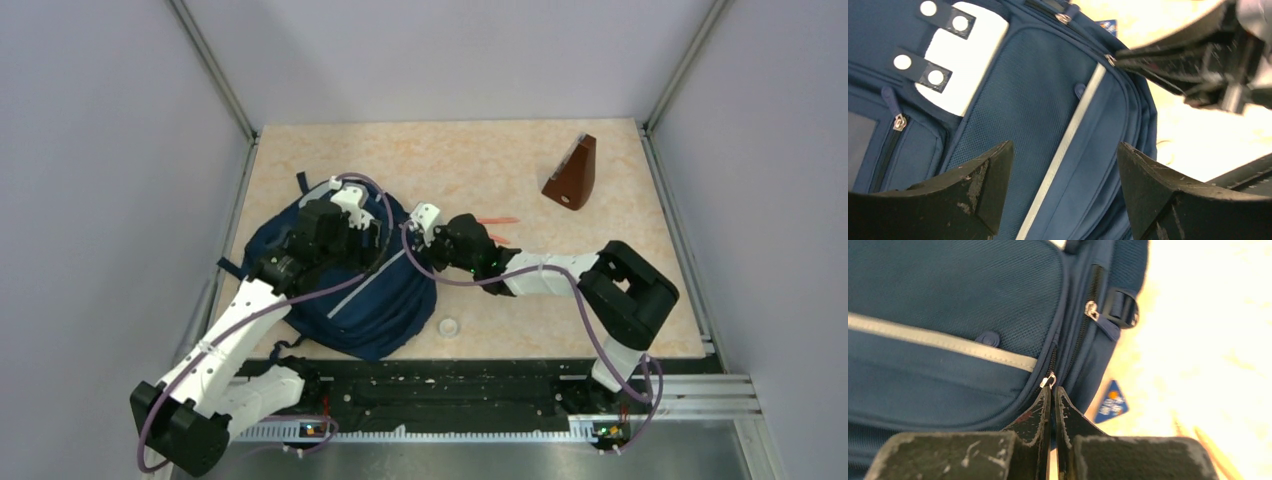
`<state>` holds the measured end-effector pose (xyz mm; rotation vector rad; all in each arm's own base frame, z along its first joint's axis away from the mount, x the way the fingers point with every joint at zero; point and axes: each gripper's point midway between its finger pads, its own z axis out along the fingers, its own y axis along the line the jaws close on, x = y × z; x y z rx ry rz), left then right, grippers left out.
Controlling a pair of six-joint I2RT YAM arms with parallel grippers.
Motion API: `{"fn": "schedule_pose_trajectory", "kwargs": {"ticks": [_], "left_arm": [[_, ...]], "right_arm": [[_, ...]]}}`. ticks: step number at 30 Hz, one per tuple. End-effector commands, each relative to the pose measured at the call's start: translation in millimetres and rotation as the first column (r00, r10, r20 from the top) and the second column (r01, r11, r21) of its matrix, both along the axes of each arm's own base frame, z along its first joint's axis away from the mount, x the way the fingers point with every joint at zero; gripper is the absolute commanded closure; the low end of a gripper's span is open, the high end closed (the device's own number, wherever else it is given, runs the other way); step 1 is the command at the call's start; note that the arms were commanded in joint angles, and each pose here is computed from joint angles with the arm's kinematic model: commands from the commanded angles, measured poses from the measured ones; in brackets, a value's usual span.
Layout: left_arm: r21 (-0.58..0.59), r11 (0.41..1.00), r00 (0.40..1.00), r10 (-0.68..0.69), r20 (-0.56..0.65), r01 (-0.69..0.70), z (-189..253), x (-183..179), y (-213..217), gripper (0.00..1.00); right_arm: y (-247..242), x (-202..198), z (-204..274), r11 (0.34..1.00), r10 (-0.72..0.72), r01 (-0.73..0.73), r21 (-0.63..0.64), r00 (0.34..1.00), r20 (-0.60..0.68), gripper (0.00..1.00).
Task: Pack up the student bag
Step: Unzip the student bag at the center of the board.
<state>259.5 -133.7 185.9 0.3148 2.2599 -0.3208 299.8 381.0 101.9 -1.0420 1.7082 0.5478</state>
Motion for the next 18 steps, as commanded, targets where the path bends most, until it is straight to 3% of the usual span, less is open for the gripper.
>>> {"fn": "schedule_pose_trajectory", "kwargs": {"ticks": [1, 8, 13, 18], "left_arm": [[-0.173, 0.983, 0.998, -0.060, 0.000, 0.059, 10.9, -6.1, -30.4, 0.20], [-0.216, 0.976, 0.994, 0.016, -0.108, -0.039, -40.0, -16.2, -39.1, 0.20], [-0.272, 0.962, 0.992, -0.015, -0.129, -0.020, -58.2, -18.0, -52.8, 0.18], [-0.234, 0.972, 0.989, -0.010, -0.149, -0.026, -74.6, -13.2, -51.8, 0.20]], "right_arm": [[-26.1, 50.0, 46.2, 0.988, -0.153, 0.151, 0.021, 0.984, 0.088, 1.00], [-28.0, 53.3, 52.7, 0.989, -0.148, 0.146, 0.030, 0.984, 0.096, 1.00], [-24.1, 49.1, 48.8, 0.991, -0.127, 0.125, 0.038, 0.989, 0.077, 1.00], [-21.3, 47.6, 48.6, 0.992, -0.116, 0.113, 0.048, 0.991, 0.067, 1.00]]}}
